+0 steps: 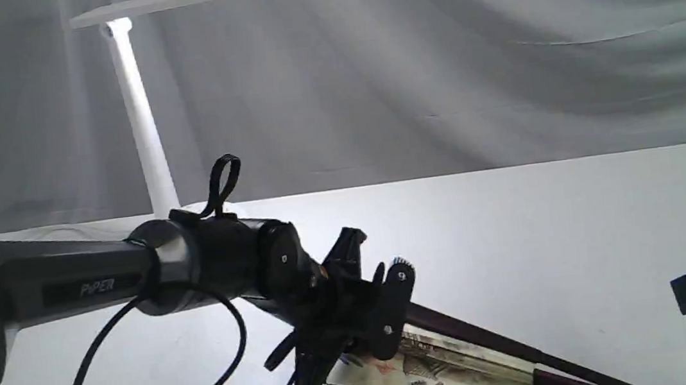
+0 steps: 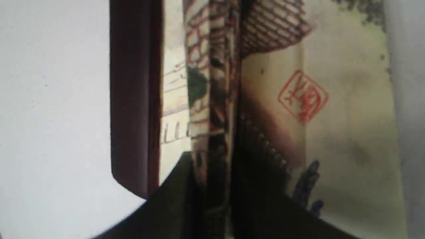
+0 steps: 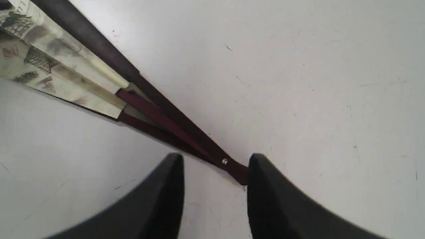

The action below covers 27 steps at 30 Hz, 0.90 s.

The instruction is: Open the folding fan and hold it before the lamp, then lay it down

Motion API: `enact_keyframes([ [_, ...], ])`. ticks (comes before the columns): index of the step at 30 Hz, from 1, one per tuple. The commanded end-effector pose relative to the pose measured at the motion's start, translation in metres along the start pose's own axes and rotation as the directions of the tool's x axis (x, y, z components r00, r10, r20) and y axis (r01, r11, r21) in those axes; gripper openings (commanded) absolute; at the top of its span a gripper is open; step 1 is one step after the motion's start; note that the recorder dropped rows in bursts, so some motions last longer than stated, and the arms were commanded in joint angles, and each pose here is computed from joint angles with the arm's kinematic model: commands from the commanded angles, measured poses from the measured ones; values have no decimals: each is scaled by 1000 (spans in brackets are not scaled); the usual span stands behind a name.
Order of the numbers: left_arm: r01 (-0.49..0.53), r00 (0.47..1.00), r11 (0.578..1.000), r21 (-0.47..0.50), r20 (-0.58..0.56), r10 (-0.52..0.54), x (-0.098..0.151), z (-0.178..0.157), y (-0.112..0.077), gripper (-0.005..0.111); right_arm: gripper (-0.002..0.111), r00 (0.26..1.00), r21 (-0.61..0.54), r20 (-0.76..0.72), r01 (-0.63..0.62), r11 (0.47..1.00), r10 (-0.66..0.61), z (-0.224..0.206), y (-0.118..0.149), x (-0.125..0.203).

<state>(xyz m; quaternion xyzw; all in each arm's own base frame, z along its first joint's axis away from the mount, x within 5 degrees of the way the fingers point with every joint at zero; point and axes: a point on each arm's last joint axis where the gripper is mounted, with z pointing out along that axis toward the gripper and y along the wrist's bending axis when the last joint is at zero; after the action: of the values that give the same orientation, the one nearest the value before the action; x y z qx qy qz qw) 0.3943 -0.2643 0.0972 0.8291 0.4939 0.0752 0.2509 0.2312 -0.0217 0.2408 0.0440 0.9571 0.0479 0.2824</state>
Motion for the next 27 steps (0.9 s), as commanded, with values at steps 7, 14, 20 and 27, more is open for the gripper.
enact_keyframes([
  [7, -4, 1000, 994, -110, -15, 2, 4, 3, 7, 17, 33, 1000, -6, -3, 10, 1000, -10, -1, 1, -1],
  [14, -3, 1000, 993, -115, -17, 1, 5, 5, 7, 39, 33, 1000, -6, -6, 10, 1000, -10, -1, 1, 0],
  [20, 29, 999, 985, -167, -15, -32, 5, 5, 11, 57, 33, 1000, -7, -7, 10, 1000, -10, -1, 1, 0],
  [27, 341, 940, 911, -232, 62, -336, 3, -11, 24, 64, 33, 998, -19, -55, 10, 1000, -11, -1, 2, 4],
])
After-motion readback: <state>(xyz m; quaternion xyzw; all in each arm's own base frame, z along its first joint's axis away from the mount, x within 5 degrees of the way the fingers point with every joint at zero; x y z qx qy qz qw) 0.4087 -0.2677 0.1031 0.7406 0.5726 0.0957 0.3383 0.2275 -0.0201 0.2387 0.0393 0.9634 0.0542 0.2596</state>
